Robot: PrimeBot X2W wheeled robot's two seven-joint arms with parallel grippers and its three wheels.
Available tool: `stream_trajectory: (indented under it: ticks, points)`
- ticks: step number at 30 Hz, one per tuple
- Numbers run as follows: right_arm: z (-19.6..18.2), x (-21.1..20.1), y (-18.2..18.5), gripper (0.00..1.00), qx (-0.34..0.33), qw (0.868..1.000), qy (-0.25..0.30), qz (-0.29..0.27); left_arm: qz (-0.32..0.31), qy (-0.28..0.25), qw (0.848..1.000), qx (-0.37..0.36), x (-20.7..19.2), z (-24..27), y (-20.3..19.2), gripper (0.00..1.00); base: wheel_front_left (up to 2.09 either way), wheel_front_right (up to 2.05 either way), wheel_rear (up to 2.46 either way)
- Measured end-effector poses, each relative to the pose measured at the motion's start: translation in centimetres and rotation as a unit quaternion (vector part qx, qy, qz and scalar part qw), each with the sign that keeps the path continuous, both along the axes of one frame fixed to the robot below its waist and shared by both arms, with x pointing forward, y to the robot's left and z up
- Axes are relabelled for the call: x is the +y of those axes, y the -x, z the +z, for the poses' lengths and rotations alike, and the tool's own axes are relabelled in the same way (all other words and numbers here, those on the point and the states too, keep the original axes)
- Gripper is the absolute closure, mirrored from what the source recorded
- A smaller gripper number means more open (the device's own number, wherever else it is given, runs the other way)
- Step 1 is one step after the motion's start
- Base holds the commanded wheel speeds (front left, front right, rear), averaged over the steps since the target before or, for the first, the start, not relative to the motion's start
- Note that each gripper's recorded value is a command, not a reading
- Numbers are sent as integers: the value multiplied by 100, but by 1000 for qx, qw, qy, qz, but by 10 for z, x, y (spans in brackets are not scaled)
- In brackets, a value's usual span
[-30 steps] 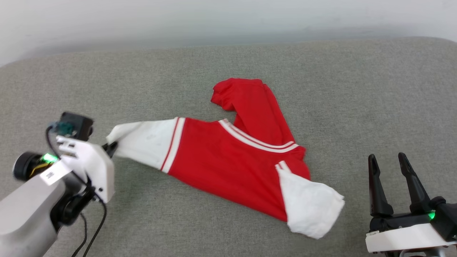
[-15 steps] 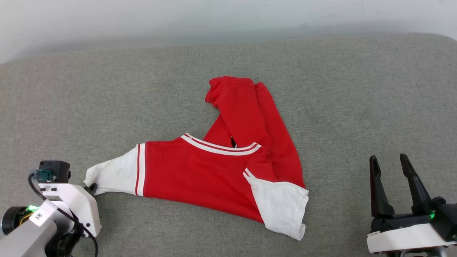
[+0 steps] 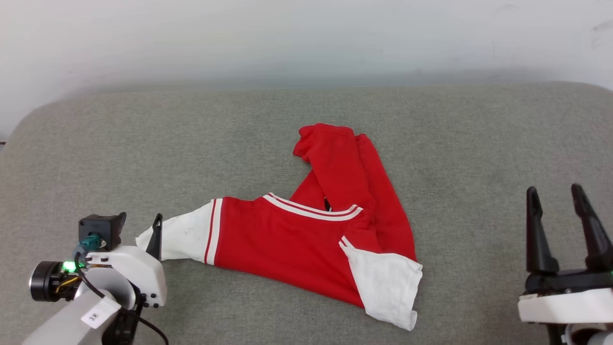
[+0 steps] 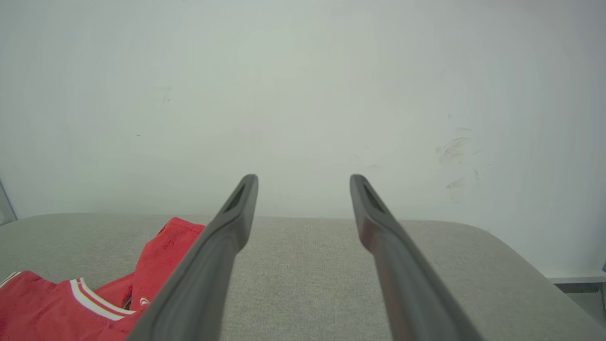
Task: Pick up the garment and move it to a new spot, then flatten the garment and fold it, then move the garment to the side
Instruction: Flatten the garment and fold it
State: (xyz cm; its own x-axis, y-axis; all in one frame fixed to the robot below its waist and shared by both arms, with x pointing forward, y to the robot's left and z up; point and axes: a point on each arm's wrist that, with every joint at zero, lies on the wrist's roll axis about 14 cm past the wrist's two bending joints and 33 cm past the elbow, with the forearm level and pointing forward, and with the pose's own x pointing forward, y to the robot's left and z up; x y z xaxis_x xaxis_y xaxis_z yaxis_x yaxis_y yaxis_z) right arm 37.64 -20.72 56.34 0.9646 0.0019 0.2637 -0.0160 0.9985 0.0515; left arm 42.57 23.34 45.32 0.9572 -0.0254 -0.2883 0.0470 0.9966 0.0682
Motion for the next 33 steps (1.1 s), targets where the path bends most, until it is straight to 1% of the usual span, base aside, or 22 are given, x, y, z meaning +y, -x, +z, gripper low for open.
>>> stream_trajectory:
  ticks: [4, 6, 11, 13, 16, 20, 22, 24, 27, 28, 33]
  points:
    - [20, 0, -6, 0, -30, 999, 12, 11, 14, -3, 999, -37, -4, 16, 4, 0, 0, 0, 0]
    - [28, 1, -9, 0, -41, 999, 19, 20, 20, -2, 997, -70, -8, 32, 3, 0, 0, 0, 0]
    - [39, 11, -19, 0, -52, 996, 32, 62, 38, -5, 991, -126, -12, 53, 15, 0, 0, 0, 0]
    - [38, 19, -22, 0, -45, 994, 37, 89, 42, -2, 989, -141, -15, 57, 22, 0, 0, 0, 0]
    - [35, 33, -29, 0, -15, 990, 48, 133, 47, 4, 986, -160, -20, 63, 31, 0, 0, 0, 0]
    - [31, 62, -32, 0, 38, 976, 57, 206, 56, 2, 983, -174, -20, 65, 40, 0, 0, 0, 0]
    - [19, 76, -29, 0, 86, 963, 77, 243, 58, 4, 982, -178, -21, 65, 42, 0, 0, 0, 0]
    - [6, 89, -24, 0, 135, 946, 91, 280, 59, 4, 982, -181, -22, 64, 44, 0, 0, 0, 0]
    - [-14, 106, -16, 0, 206, 915, 117, 326, 60, 5, 981, -182, -23, 62, 44, 0, 0, 0, 0]
    - [-22, 111, -13, 0, 232, 904, 124, 338, 60, 3, 982, -182, -23, 61, 43, 0, 0, 0, 0]
    - [-71, 120, 3, 0, 364, 835, 161, 379, 62, 4, 982, -177, -24, 54, 38, 0, 0, 0, 0]
